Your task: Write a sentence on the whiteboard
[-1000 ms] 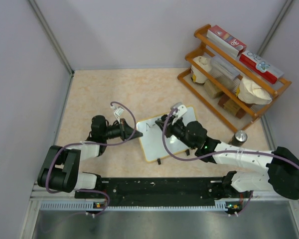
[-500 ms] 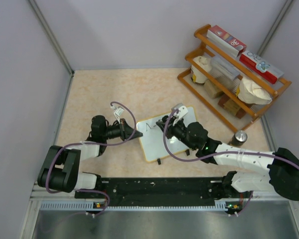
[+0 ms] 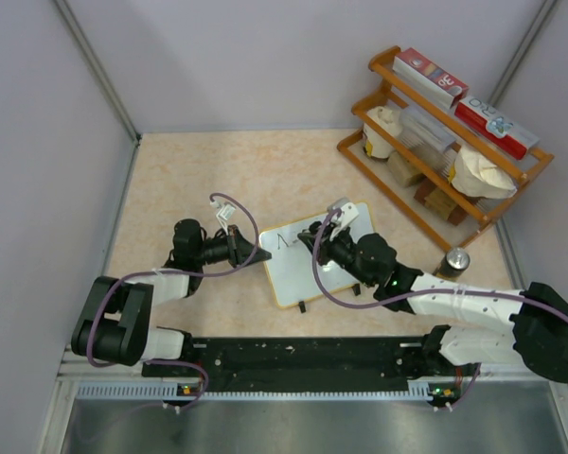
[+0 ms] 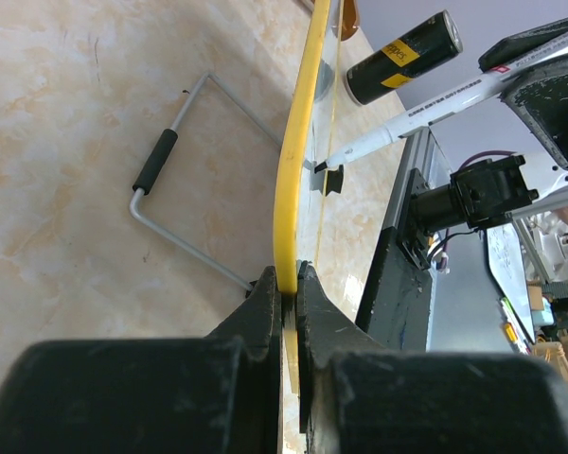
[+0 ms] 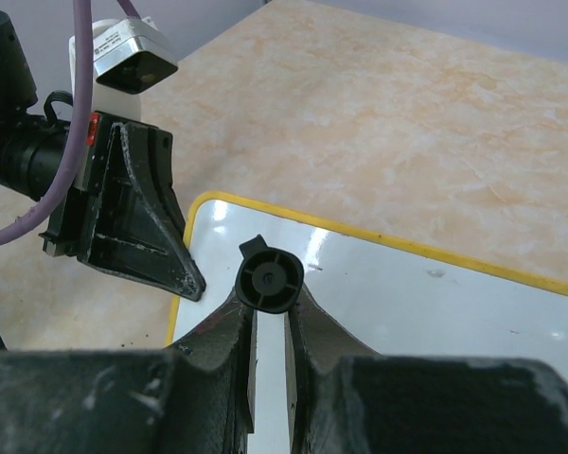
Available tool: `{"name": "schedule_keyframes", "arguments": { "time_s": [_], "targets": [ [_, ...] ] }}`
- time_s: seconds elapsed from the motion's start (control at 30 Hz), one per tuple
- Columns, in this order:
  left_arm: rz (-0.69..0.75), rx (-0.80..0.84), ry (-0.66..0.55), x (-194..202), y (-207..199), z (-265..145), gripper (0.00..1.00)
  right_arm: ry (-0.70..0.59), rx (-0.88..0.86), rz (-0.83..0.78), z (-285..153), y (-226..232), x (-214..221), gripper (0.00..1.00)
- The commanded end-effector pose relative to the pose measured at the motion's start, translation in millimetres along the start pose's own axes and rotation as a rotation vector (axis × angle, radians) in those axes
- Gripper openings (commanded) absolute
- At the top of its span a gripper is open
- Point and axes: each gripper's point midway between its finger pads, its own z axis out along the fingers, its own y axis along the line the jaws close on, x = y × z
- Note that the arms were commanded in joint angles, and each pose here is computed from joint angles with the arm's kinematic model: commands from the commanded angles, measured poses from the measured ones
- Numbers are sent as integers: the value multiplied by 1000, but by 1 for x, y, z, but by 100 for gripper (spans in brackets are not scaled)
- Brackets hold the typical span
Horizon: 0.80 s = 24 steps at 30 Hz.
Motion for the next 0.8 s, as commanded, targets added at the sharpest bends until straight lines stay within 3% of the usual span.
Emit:
{"name": "schedule_keyframes", "arguments": {
  "time_s": [0.0, 0.77],
  "targets": [
    [58, 55, 34, 7, -7, 0, 0, 34, 20, -15, -5, -4, 12, 0],
    [55, 58, 38, 8, -7, 0, 0, -55, 90, -57, 20, -9, -35, 0]
  ]
}}
